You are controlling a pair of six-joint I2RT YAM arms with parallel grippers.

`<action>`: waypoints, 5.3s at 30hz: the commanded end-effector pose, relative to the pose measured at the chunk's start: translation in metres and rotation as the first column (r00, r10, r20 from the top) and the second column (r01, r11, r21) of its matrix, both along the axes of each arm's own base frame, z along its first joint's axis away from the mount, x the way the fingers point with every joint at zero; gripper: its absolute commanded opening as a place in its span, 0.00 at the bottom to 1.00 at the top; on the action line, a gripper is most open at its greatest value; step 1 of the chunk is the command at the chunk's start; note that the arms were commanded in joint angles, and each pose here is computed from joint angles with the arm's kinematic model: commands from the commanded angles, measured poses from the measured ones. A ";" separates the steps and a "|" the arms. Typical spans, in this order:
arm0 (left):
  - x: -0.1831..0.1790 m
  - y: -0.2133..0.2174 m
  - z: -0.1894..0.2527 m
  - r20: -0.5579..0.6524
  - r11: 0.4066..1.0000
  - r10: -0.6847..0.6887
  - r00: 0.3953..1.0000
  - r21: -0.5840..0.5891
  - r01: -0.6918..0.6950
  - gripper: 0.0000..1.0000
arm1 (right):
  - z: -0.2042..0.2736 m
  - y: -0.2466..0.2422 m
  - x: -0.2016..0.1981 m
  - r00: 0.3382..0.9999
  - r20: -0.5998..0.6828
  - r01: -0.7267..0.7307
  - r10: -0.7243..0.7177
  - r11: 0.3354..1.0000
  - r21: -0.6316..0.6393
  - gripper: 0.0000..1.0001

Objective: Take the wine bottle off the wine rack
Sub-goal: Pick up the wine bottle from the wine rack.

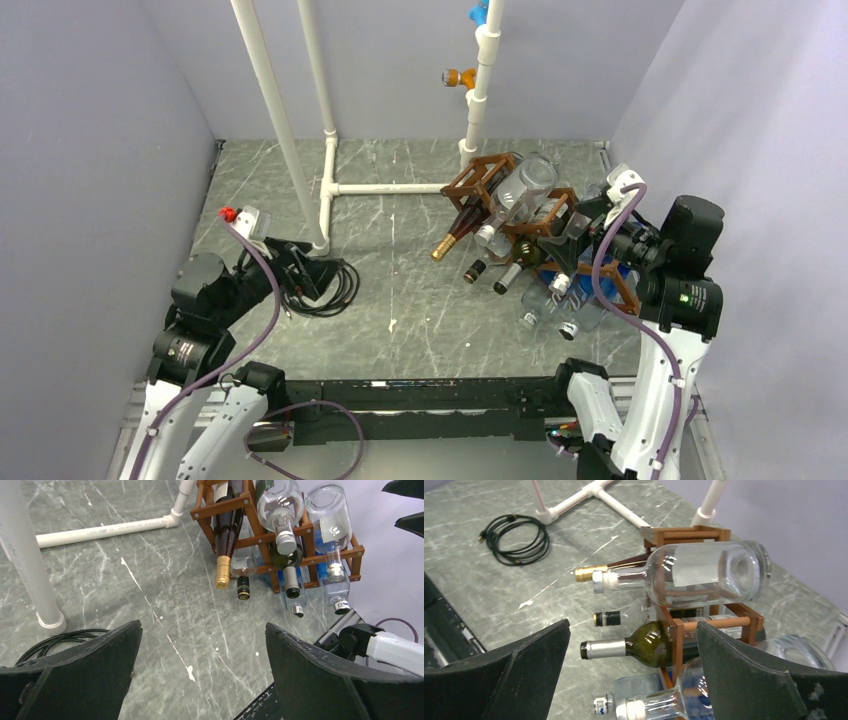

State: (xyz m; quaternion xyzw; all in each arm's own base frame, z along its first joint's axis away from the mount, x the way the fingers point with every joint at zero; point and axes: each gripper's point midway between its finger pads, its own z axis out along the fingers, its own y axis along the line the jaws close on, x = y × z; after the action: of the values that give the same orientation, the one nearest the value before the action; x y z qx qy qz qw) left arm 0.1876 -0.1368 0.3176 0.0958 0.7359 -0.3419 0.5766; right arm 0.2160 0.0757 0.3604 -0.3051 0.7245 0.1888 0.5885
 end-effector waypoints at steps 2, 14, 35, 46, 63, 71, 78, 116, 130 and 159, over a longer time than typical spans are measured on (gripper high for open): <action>-0.005 -0.008 -0.002 0.010 0.998 -0.059 0.998 0.001 0.059 0.99 | 0.009 0.011 -0.012 0.988 0.055 -0.143 0.143 0.990 0.003 1.00; -0.005 -0.017 -0.008 0.088 0.992 -0.126 0.988 0.003 0.126 0.99 | 0.001 -0.001 -0.016 0.988 0.078 -0.136 0.134 0.991 0.021 1.00; -0.021 -0.026 -0.016 0.132 0.978 -0.206 0.970 -0.019 0.210 0.99 | 0.005 -0.016 -0.022 0.995 0.090 -0.050 0.044 0.997 0.067 1.00; -0.007 -0.034 -0.003 0.153 0.970 -0.241 0.959 -0.002 0.244 0.99 | 0.008 -0.026 -0.016 0.998 0.057 -0.001 -0.002 0.999 0.049 1.00; 0.003 -0.069 -0.005 0.057 0.932 -0.361 0.931 0.023 0.361 0.99 | 0.013 -0.037 -0.007 0.998 0.042 0.052 -0.054 0.997 0.062 1.00; 0.014 -0.068 -0.004 0.001 0.956 -0.277 0.961 -0.097 0.276 0.99 | 0.028 -0.036 -0.002 0.998 0.044 0.041 -0.046 0.992 0.119 1.00; 0.015 -0.074 0.005 -0.018 0.947 -0.283 0.959 -0.164 0.276 0.99 | 0.023 -0.036 0.001 0.999 0.010 0.047 -0.049 0.983 0.180 1.00; 0.072 -0.209 0.031 -0.232 0.978 -0.207 0.951 -0.068 0.196 0.99 | 0.006 -0.037 0.001 0.995 -0.081 0.074 -0.055 0.966 0.248 1.00; 0.098 -0.250 0.014 -0.281 0.972 -0.215 0.935 0.034 0.233 0.99 | -0.001 -0.042 0.004 0.993 -0.100 0.085 -0.061 0.966 0.245 1.00; 0.116 -0.302 -0.037 -0.372 0.961 -0.184 0.910 0.126 0.246 0.90 | -0.019 -0.050 0.014 0.988 -0.145 0.081 -0.043 0.960 0.267 1.00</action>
State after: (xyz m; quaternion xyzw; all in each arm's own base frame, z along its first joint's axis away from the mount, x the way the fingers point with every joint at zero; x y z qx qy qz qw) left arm 0.2996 -0.4321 0.2665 0.1793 0.8458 -0.3452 0.3651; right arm 0.2296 0.0264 0.3397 -0.1722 0.7464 0.2937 0.5718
